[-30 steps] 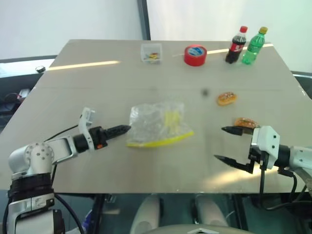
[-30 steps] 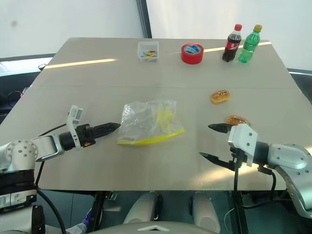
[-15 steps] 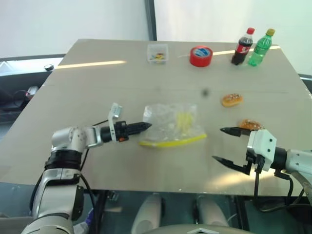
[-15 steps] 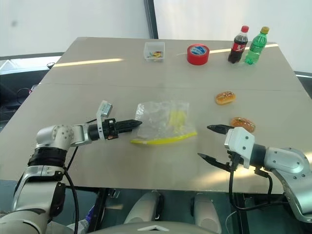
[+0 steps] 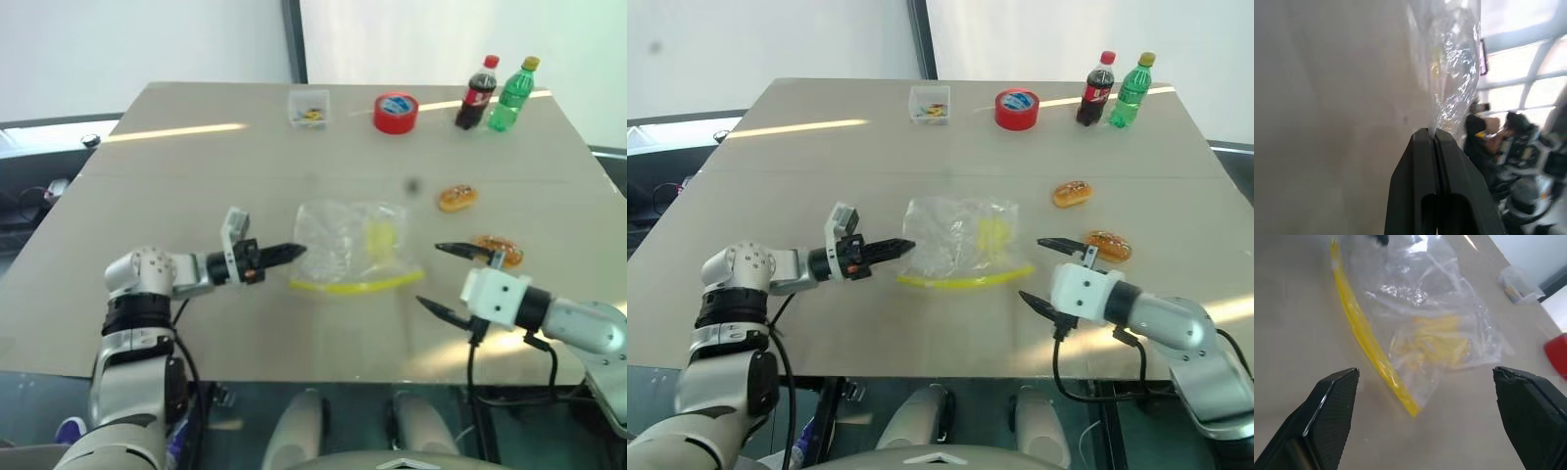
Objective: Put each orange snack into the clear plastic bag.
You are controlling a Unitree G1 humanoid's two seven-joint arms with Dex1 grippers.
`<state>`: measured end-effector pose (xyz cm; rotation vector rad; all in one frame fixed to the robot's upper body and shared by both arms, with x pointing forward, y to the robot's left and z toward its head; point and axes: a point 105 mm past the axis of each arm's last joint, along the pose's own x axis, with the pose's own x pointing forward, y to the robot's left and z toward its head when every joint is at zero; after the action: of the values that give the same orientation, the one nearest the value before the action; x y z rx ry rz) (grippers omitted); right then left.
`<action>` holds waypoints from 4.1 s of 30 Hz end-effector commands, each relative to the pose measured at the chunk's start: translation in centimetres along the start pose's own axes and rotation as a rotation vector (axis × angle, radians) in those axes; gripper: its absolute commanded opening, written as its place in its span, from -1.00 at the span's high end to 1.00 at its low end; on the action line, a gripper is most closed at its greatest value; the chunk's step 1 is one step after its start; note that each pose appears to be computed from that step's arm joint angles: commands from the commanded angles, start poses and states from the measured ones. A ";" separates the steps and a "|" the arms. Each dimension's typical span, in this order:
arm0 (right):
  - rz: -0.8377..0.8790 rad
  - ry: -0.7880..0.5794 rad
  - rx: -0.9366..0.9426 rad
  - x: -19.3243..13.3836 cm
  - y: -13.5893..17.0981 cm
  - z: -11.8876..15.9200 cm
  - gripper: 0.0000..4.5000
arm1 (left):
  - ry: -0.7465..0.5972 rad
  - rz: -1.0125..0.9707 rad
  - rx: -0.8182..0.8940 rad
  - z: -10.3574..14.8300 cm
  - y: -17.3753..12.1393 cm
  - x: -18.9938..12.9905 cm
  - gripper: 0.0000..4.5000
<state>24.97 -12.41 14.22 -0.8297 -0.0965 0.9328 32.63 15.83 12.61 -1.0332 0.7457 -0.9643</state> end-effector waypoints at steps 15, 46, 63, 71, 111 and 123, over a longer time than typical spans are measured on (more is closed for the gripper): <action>-0.334 0.065 -0.098 9.0 -4.3 0.0 -1.00 | -0.244 -0.137 -0.007 4.3 -6.7 1.4 0.98; -0.014 -0.099 0.171 2.4 -1.8 2.7 -1.00 | -0.163 0.236 -0.004 -1.0 2.4 -2.4 -0.92; -0.117 -0.018 -0.007 3.1 -2.6 1.7 -1.00 | -0.170 0.055 -0.120 -0.7 0.6 2.9 0.72; -0.304 0.067 -0.173 5.9 -3.7 -0.3 -1.00 | -0.286 -0.125 -0.135 2.0 -4.9 4.1 0.96; -0.560 -0.096 -0.116 10.3 -9.0 2.0 0.99 | -0.348 0.002 -0.040 2.2 -6.4 2.0 1.00; -0.423 -0.057 -0.079 7.9 -9.9 1.5 1.00 | -0.349 0.083 0.124 2.4 -5.5 1.4 0.01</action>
<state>36.95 -9.52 19.08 -0.8611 -0.3419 0.4709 33.13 13.83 18.18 -0.9388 0.4645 -0.7466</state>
